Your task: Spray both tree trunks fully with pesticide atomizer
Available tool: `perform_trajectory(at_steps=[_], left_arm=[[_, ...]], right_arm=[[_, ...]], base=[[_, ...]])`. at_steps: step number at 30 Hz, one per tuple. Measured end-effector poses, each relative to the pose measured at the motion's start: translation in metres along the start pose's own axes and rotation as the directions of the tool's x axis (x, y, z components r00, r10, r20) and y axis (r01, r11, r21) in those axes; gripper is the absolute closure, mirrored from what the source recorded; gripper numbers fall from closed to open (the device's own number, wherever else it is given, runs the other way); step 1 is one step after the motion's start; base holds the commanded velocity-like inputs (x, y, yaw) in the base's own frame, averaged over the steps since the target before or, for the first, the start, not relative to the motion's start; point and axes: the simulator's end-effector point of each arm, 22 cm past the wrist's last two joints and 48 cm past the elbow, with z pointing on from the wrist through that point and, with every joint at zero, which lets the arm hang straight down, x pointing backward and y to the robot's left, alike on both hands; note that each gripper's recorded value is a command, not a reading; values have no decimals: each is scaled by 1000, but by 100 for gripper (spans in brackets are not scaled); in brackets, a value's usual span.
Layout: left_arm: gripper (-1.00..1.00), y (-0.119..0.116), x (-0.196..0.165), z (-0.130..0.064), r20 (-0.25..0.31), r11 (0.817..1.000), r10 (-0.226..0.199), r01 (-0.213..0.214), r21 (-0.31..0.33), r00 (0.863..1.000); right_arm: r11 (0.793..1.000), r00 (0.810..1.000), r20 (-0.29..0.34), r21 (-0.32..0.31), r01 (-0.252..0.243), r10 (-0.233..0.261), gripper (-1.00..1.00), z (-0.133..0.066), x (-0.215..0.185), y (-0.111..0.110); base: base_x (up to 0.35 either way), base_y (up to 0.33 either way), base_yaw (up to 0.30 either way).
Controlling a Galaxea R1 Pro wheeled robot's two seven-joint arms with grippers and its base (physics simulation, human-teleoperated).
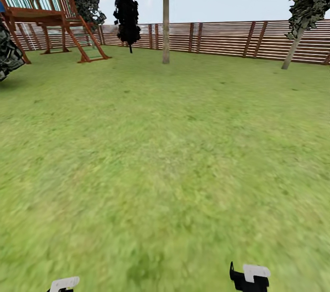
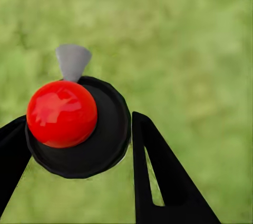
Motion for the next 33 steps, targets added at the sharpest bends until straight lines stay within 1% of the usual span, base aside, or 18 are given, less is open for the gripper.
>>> perform_trajectory(at_steps=[6,33], left_arm=[[100,0,0,0,0,1000,0,0,0,1000],[100,0,0,0,0,1000,0,0,0,1000]], right_arm=[[1000,1000,0,1,-1,1,-100,0,0,0],[1000,1000,1,1,2,-2,-100,0,0,-1]], base=[[338,0,-111],[338,0,-1]])
